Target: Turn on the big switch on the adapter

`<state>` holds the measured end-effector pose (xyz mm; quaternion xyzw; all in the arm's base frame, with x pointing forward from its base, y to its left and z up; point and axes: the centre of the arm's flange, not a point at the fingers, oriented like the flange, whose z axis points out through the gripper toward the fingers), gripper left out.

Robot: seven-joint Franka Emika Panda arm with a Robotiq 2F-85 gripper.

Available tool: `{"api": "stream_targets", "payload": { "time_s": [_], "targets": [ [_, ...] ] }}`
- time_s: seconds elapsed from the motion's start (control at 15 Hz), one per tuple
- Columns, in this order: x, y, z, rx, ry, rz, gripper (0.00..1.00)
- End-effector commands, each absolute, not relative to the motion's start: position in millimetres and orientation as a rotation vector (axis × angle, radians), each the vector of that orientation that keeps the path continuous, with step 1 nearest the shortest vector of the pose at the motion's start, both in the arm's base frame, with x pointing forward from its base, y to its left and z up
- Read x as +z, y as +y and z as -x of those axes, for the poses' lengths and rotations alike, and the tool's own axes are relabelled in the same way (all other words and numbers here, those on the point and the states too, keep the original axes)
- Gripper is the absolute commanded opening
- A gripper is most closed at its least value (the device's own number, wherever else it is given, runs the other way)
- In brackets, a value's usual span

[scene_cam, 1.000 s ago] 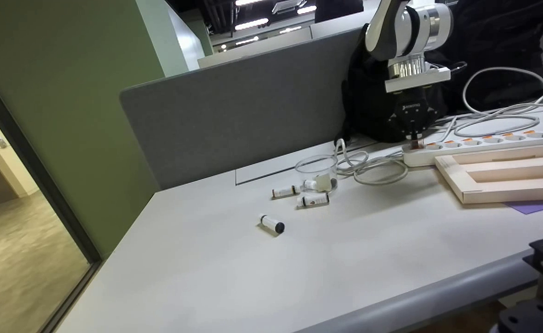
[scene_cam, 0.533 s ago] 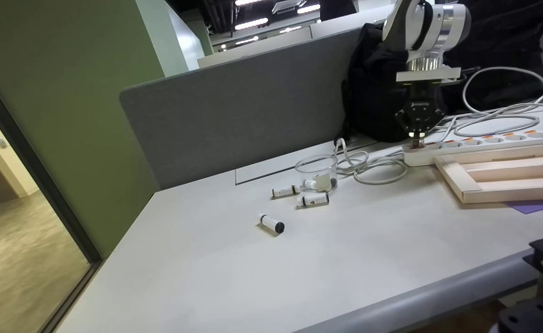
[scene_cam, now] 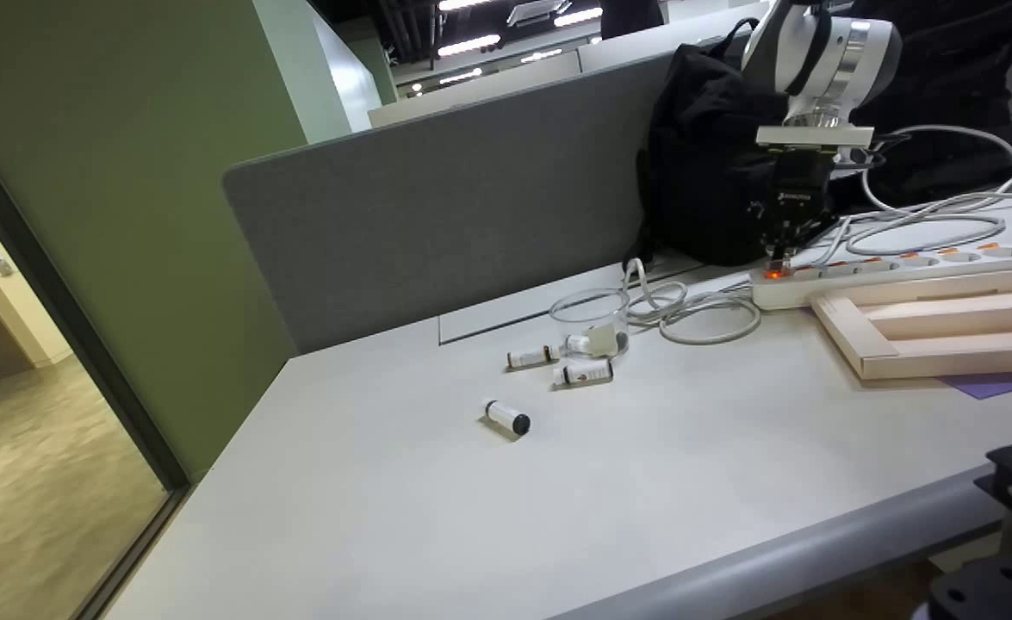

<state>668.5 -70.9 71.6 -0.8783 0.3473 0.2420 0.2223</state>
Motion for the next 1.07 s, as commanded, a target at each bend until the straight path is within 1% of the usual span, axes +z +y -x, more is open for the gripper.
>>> {"api": "stream_targets", "payload": {
  "time_s": [0.0,0.33,0.4,0.47,0.53,0.8,0.87,1.0],
  "targets": [
    [100.9,-79.6,-687.0,0.649,0.873,2.449,0.0],
    [196.7,-49.4,-691.5,0.582,0.682,2.655,0.0],
    [216.3,-43.1,-690.3,0.581,0.635,2.693,0.26],
    [233.7,-38.0,-688.6,0.575,0.601,2.736,0.27],
    [249.8,-33.8,-686.5,0.552,0.574,2.782,0.32],
    [300.0,-31.6,-675.3,0.349,0.522,2.936,0.6],
    [282.2,-28.7,-700.9,0.427,0.528,2.879,0.41],
    [298.1,-29.5,-697.4,0.369,0.521,2.909,0.55]
  ]
}}
